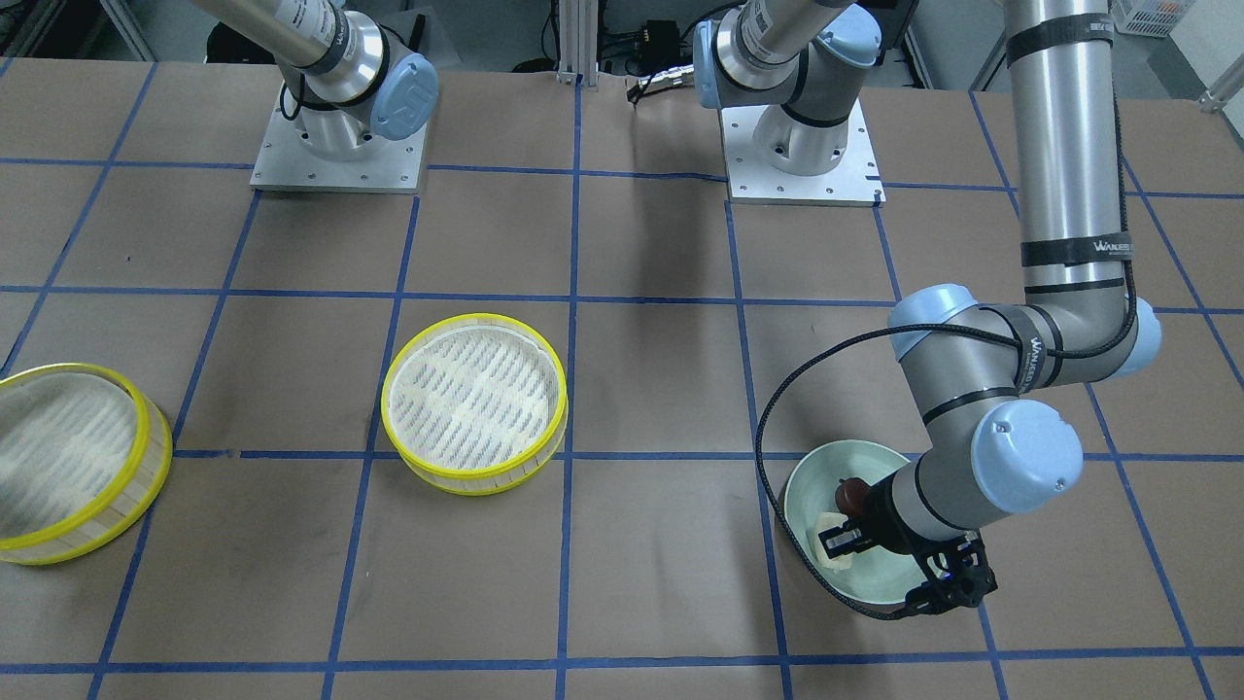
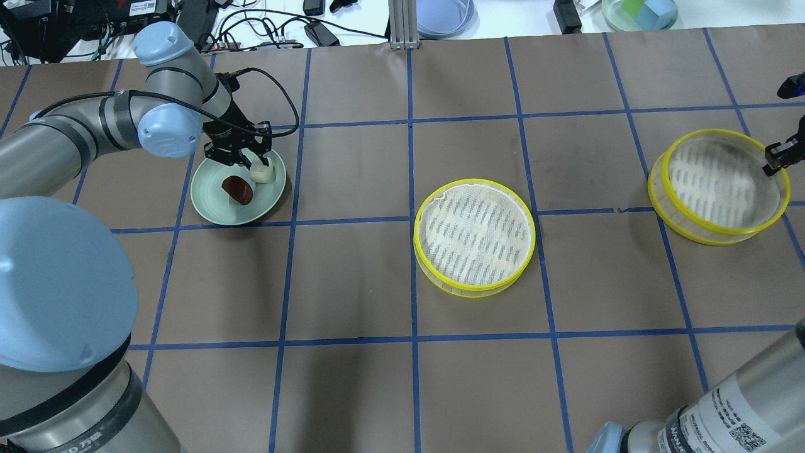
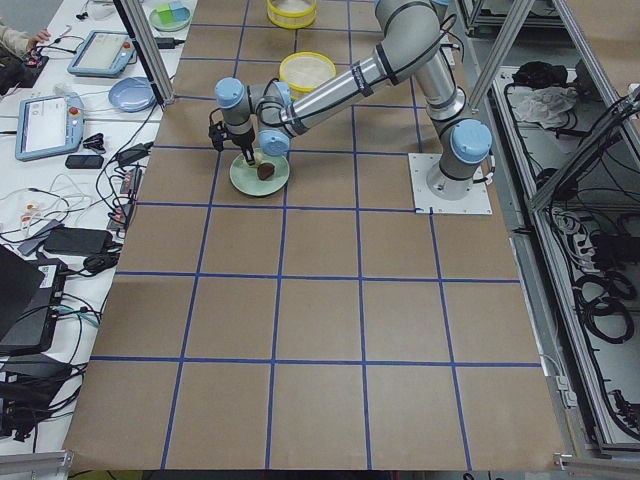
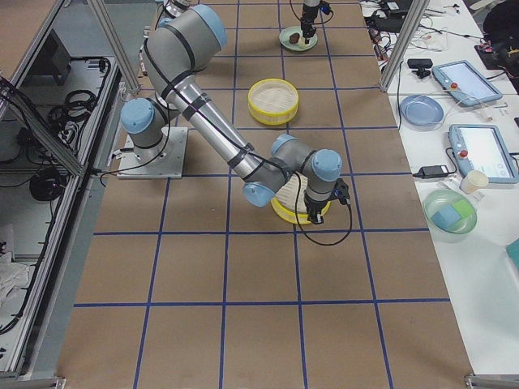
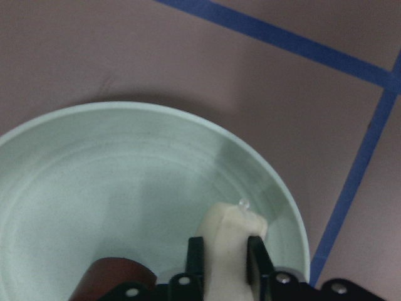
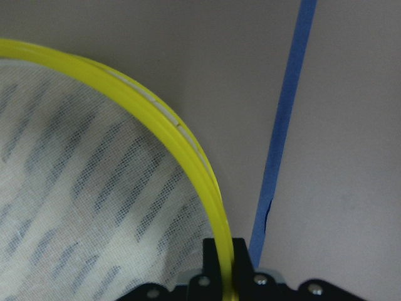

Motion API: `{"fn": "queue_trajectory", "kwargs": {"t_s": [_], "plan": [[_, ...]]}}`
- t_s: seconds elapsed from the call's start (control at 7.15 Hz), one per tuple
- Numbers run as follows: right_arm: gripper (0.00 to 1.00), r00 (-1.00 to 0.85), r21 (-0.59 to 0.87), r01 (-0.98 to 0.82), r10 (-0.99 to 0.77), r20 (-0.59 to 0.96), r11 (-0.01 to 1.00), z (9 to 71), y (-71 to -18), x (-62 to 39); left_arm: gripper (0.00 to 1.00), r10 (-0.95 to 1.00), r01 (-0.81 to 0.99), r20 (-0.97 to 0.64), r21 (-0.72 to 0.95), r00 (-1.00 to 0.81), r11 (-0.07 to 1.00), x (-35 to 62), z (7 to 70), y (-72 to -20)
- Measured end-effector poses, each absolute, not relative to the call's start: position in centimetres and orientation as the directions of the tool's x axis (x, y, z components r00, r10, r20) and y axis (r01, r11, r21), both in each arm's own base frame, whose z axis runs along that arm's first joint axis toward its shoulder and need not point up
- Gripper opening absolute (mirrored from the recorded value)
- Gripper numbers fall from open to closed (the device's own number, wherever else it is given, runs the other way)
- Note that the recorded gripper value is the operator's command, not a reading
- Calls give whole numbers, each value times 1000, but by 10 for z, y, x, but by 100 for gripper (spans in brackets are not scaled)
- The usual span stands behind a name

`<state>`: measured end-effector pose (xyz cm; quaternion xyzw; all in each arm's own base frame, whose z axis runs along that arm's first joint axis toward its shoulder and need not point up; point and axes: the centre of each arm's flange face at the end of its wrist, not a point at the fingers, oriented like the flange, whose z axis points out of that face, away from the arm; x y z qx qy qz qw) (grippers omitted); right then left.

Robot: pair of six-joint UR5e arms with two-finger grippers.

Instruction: Stack buns with steamer

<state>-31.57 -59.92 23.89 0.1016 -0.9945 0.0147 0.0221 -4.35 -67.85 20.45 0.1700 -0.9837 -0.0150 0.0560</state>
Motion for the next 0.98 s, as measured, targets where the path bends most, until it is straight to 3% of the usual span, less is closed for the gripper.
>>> {"fn": "queue_trajectory", "kwargs": {"t_s": [0.28,0.7,0.98], "plan": [[0,-981,-37,-185,-183,57,982,278,-592,-305,0,-340,-338,117,36,-933,940,-46,213,-679],[0,-991,-23,-130,-129,30,991,325,-588,-256,0,-305,-308,127,-6,-944,951,-82,264,-668],[0,-996,-6,-90,-90,16,996,353,-587,-195,0,-262,-271,147,-41,-954,962,-171,319,-636]]}}
